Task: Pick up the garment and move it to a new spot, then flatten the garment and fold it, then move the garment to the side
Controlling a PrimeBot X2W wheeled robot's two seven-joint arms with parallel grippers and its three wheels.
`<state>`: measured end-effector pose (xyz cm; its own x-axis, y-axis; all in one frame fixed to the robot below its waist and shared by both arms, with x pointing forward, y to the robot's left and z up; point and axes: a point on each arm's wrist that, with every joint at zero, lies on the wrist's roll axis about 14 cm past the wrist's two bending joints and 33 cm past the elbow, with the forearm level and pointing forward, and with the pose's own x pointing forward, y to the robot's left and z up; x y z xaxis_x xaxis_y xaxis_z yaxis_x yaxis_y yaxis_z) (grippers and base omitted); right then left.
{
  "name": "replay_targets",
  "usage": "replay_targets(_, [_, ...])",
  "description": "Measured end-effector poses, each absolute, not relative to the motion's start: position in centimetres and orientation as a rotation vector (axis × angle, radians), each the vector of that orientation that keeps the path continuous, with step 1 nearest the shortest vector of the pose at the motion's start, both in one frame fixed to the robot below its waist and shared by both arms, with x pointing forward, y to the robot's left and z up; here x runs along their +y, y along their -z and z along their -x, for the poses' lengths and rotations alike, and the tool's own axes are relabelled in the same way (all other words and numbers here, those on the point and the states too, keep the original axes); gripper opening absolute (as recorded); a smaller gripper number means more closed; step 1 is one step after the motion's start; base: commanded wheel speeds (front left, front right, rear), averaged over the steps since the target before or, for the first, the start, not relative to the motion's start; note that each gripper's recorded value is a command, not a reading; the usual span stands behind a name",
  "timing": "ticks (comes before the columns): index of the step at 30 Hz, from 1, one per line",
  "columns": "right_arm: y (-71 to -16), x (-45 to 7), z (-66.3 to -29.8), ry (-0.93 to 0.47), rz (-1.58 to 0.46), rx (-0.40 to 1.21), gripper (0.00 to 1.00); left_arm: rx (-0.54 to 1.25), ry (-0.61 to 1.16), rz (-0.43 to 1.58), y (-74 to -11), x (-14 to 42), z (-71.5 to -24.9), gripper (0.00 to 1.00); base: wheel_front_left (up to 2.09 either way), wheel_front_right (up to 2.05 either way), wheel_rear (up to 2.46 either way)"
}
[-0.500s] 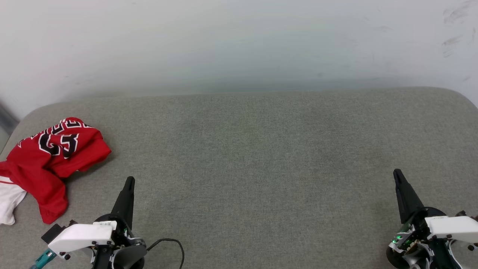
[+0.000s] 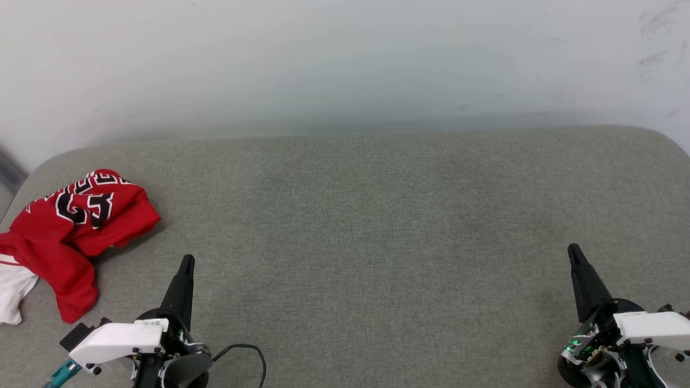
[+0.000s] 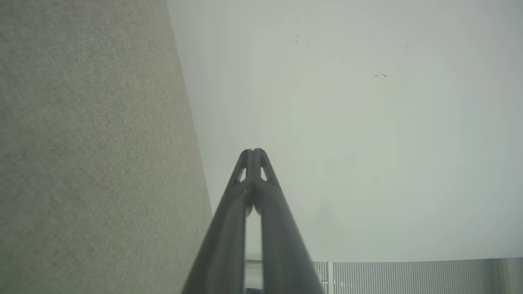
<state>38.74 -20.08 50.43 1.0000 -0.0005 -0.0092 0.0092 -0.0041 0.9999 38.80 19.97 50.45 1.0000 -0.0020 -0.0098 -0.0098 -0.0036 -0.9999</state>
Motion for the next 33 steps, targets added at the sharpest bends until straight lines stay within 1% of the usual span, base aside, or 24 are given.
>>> replay_targets(23, [-50.4, -20.1, -38.7, 0.008, -1.575, 0.007, 0.00, 0.009, -0.006, 1.574, -50.4, 20.0, -38.8, 0.00, 0.00, 0.00, 0.00])
replay_targets(24, [-50.2, -20.1, -38.7, 0.012, -1.576, 0.011, 1.00, 0.014, -0.010, 1.575, -50.3, 19.9, -38.7, 1.00, 0.00, 0.00, 0.00])
replay_targets(25, [-49.8, -20.1, -38.5, 0.023, -1.576, 0.021, 0.00, 0.025, -0.020, 1.576, -49.8, 19.9, -38.6, 0.00, 0.00, 0.00, 0.00])
replay_targets(26, [-49.1, -20.1, -38.2, 0.039, -1.577, 0.035, 1.00, 0.039, -0.035, 1.578, -49.2, 19.9, -38.3, 1.00, 0.00, 0.00, 0.00])
replay_targets(29, [-47.6, -20.2, -37.4, 0.080, -1.578, 0.068, 1.00, 0.074, -0.076, 1.581, -47.6, 19.9, -37.4, 1.00, 0.00, 0.00, 0.00])
replay_targets(33, [-47.5, -20.0, -37.3, 0.086, -1.562, 0.068, 1.00, 0.065, -0.088, 1.568, -47.5, 20.0, -37.4, 1.00, 0.00, 0.00, 0.00])
